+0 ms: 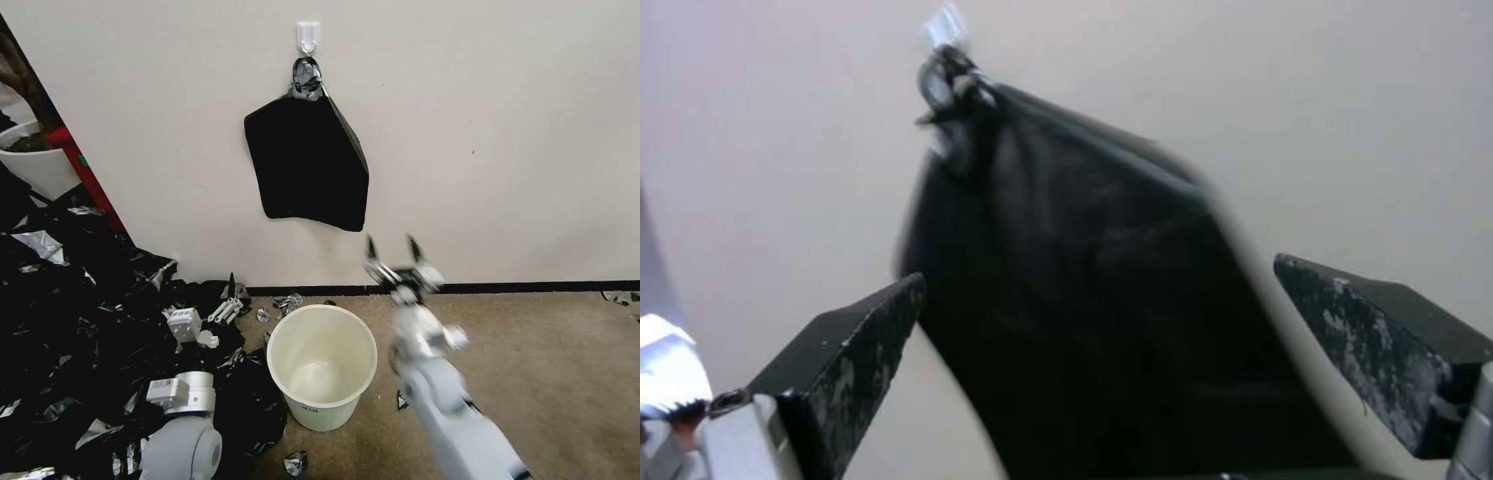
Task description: Place a trash bag onto the trash bin.
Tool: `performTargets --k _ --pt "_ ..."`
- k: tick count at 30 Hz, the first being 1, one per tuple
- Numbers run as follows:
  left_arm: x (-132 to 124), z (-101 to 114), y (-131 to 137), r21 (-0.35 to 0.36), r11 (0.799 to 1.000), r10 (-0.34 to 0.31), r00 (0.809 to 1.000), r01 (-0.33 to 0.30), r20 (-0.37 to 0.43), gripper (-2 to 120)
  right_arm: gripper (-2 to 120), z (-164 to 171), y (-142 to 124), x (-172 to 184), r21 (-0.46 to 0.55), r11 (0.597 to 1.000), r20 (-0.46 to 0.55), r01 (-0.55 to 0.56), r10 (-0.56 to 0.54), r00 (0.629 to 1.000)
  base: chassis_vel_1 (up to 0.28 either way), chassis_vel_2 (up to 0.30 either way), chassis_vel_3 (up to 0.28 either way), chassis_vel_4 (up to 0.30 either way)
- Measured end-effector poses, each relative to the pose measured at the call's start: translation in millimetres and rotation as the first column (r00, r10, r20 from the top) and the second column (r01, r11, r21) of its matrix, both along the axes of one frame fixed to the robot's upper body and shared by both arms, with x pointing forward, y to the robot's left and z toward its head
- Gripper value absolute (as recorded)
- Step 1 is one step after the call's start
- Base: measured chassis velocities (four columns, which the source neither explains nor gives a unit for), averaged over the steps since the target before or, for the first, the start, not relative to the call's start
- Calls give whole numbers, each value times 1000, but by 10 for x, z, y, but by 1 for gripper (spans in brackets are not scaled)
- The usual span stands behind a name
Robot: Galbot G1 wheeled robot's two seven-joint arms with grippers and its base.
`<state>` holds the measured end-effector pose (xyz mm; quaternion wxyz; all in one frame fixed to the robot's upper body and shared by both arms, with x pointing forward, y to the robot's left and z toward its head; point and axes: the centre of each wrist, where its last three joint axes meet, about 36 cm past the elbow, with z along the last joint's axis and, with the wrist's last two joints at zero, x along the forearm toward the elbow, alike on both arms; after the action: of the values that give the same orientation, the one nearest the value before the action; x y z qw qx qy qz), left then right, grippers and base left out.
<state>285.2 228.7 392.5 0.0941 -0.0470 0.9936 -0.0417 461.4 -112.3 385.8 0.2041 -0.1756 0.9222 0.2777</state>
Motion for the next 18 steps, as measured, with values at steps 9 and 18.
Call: performTargets --k 9,18 --pt "-104 24 78 49 998 38 999 -37 -12 100 99 696 605 1017 99 983 98 -153 144 985 0 0 0 0" --pt "-93 -99 30 93 992 88 995 -84 -38 100 84 1401 844 1403 156 972 130 -174 155 979 0 0 0 0"
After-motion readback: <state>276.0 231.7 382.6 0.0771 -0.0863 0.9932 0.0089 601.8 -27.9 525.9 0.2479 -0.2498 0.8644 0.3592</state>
